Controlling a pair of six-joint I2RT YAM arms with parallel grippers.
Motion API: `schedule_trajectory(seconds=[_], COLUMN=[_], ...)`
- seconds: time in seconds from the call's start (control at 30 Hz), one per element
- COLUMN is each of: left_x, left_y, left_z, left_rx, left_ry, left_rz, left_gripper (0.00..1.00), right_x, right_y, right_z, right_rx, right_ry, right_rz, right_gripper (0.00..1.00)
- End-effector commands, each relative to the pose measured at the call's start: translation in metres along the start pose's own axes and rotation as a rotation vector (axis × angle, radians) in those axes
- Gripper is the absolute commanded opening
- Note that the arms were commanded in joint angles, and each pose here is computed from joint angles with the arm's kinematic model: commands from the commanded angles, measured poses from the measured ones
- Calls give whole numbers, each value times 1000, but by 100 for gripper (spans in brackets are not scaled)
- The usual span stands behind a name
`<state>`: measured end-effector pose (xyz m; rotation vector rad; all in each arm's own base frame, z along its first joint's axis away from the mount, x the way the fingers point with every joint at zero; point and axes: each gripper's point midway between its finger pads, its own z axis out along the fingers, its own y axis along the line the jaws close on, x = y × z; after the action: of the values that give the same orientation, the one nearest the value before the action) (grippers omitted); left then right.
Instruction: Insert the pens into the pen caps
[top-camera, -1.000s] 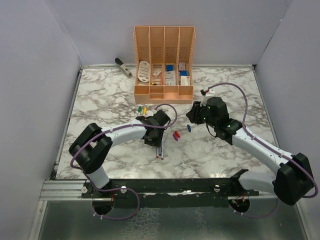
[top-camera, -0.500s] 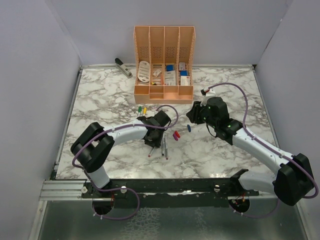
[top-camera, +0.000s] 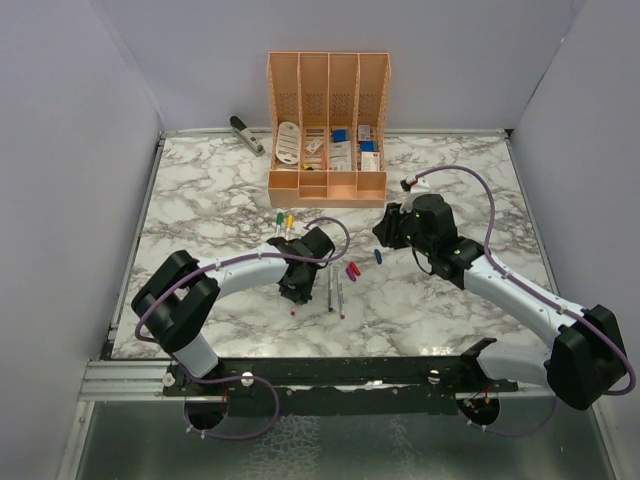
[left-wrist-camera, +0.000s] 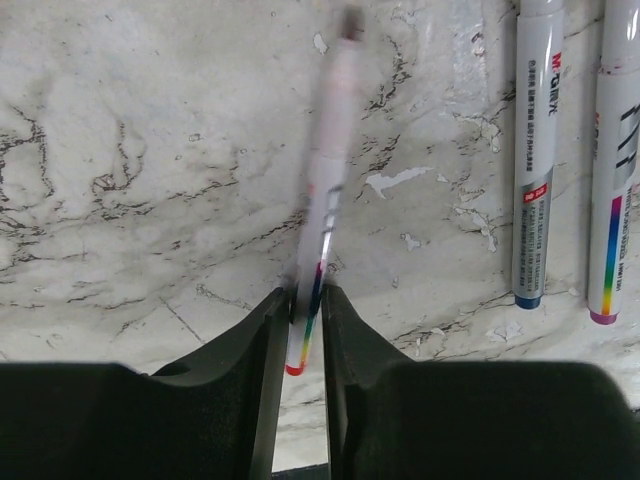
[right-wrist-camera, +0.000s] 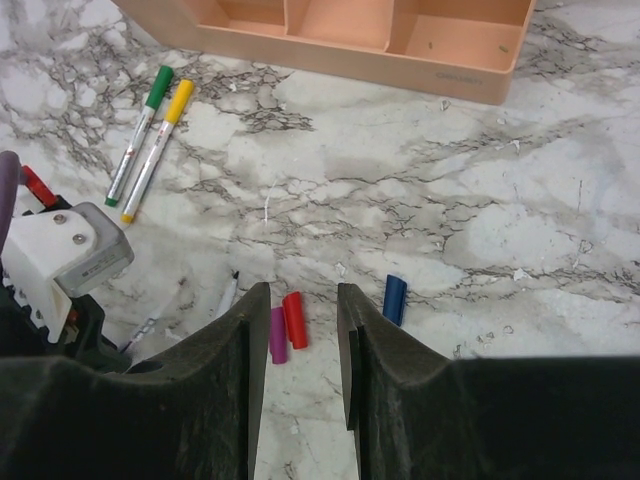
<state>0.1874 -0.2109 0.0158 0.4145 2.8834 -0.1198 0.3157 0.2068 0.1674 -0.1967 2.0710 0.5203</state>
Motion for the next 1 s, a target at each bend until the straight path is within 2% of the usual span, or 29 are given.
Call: schedule_trajectory(seconds=[0.0,0.13,0.23,0.4,0.7,0.8,0.87,0.97], left_x=[21,14,18,18,19,16,14,11], left_y=[12,4,2,2,1,1,1,2], left_z=[11,16,26,31,35,36,37,39], left_rx=[-57,-27,-26,-28,-28,-35,-40,-47], left_ry=[85,73,106,114,130,125,121,118], left_rz=[15,24,32,37,51,50,54,56], left_gripper=[19,13,12,14,26,28,27,17], right_x=[19,49,62,61,64,67,68,72], right_y=[-8,-20,-22,-20,-15,-14,-13,-11], right_z=[6,11,11,8,9,10,10,9], right_rx=[34,81,77,64,33,21,12,-8], right_ry=[86,220,264,246,254,265,270,286], right_rz=[-39,-62,-62,-51,-57,-62,-67,-83], right_gripper=[33,33,33,33,33,33,33,33])
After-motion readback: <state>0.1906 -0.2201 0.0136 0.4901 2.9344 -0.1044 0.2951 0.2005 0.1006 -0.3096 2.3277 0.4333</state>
